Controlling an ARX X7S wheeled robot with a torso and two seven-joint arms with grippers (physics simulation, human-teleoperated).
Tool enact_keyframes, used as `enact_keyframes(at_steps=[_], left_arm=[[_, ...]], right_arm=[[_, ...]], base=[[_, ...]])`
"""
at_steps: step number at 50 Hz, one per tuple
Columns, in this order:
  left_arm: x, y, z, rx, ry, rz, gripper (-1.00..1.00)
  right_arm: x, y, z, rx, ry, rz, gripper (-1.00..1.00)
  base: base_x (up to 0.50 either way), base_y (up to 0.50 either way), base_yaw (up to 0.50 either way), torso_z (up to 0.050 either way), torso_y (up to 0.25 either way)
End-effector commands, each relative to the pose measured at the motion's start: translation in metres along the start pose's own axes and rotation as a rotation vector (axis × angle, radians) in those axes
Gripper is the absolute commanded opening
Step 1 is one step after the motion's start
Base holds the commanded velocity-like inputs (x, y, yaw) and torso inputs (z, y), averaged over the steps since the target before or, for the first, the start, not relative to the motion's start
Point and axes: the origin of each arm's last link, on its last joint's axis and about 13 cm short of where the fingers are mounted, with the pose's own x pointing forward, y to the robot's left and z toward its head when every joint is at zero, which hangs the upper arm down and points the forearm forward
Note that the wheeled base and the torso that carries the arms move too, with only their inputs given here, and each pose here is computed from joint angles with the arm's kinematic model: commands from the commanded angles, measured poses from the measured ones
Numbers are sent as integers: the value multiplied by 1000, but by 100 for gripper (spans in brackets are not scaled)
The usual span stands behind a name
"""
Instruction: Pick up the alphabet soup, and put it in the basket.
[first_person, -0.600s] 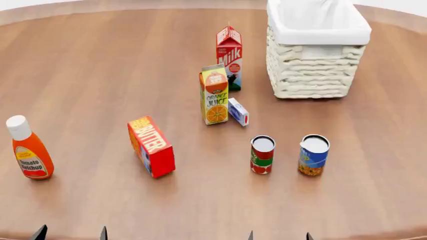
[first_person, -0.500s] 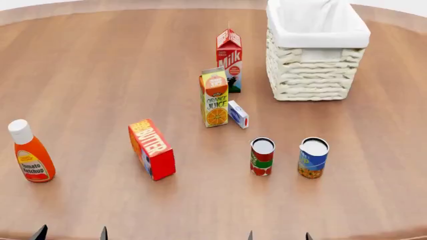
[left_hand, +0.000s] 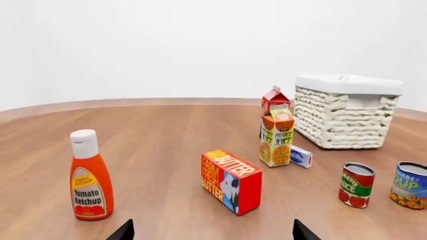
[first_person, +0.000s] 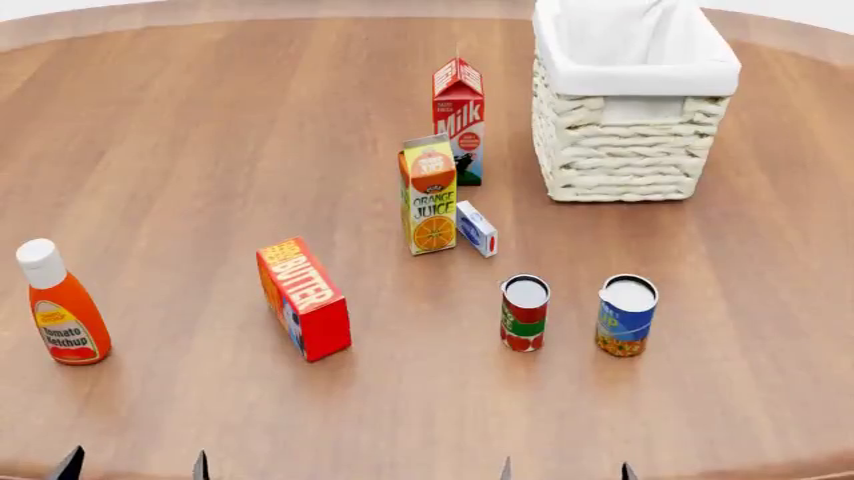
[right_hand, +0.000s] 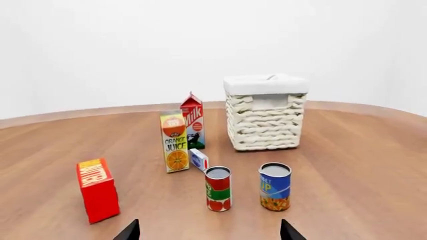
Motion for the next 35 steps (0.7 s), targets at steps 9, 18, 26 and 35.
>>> enact_keyframes(at_steps=[9, 18, 26, 35], left_arm=[[-18, 3, 18, -16, -113, 21, 100], [-20, 12, 23, -32, -142, 73, 100], [-20, 20, 26, -50, -152, 119, 100], [-21, 21, 27, -56, -161, 129, 100]], right_arm=[[-23, -6, 24, 54, -124, -20, 100], [-20, -17, 28, 84, -137, -85, 100], [-15, -25, 29, 134, -132, -134, 100], [-14, -26, 29, 131, -128, -148, 100]], base=[[0, 0, 0, 0, 0], [0, 0, 0, 0, 0], [0, 0, 0, 0, 0], [0, -58, 0, 0, 0]])
